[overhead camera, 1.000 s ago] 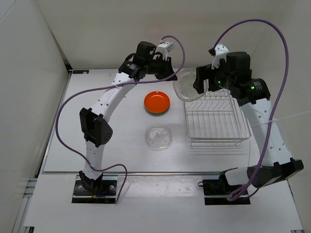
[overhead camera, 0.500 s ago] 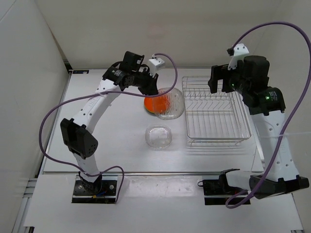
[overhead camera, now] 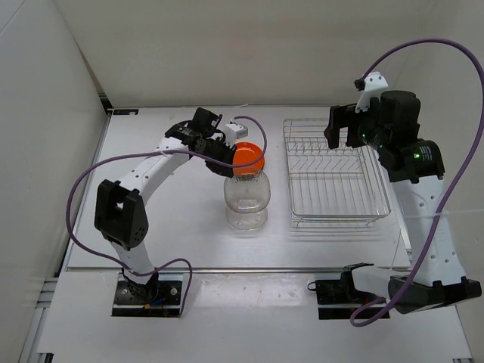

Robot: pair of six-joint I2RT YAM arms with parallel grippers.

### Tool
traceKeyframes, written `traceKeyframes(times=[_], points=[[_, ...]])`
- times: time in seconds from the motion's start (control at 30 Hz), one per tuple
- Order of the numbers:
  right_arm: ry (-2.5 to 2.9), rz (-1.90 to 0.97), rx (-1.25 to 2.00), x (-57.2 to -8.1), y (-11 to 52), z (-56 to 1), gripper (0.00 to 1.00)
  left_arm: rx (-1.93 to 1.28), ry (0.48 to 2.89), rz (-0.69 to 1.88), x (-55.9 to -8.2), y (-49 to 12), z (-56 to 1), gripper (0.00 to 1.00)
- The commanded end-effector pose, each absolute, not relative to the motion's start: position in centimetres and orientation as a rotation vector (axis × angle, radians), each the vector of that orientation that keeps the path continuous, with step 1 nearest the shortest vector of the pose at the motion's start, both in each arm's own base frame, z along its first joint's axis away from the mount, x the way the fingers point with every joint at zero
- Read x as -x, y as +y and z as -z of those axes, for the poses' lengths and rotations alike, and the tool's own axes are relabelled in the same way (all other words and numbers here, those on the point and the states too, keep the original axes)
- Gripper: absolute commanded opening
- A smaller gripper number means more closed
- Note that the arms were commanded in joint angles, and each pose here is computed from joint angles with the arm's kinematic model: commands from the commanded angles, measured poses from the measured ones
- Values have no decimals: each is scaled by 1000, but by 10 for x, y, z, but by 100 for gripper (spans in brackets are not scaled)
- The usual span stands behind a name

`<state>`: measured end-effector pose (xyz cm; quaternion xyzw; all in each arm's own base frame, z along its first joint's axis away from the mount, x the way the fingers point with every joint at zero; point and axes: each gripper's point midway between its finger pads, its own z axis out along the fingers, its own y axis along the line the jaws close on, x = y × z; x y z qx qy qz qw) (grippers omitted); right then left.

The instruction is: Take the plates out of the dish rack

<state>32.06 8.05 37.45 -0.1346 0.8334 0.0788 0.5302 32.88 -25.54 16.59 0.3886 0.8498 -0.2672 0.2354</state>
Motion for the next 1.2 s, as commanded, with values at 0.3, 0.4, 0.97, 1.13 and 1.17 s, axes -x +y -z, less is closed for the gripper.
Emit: traceKeyframes(times=[0.3,0.4,0.97,1.13,1.17], points=[[1923,-208,332,-313,80,-390,100,-998,2352,830,-341,-265,-133,11],[1923,-208,332,-311,80,-389,100,-1022,2365,841,-341,-266,-122,11],[1911,-225,343,-308,83,-392,100,-1056,2457,840,-328,-263,-87,11],[1901,-234,348,-305,84,-395,100,-1056,2485,844,-324,-260,-78,11],[1892,-234,348,-302,83,-398,100,-1057,2482,856,-323,-261,-79,11]])
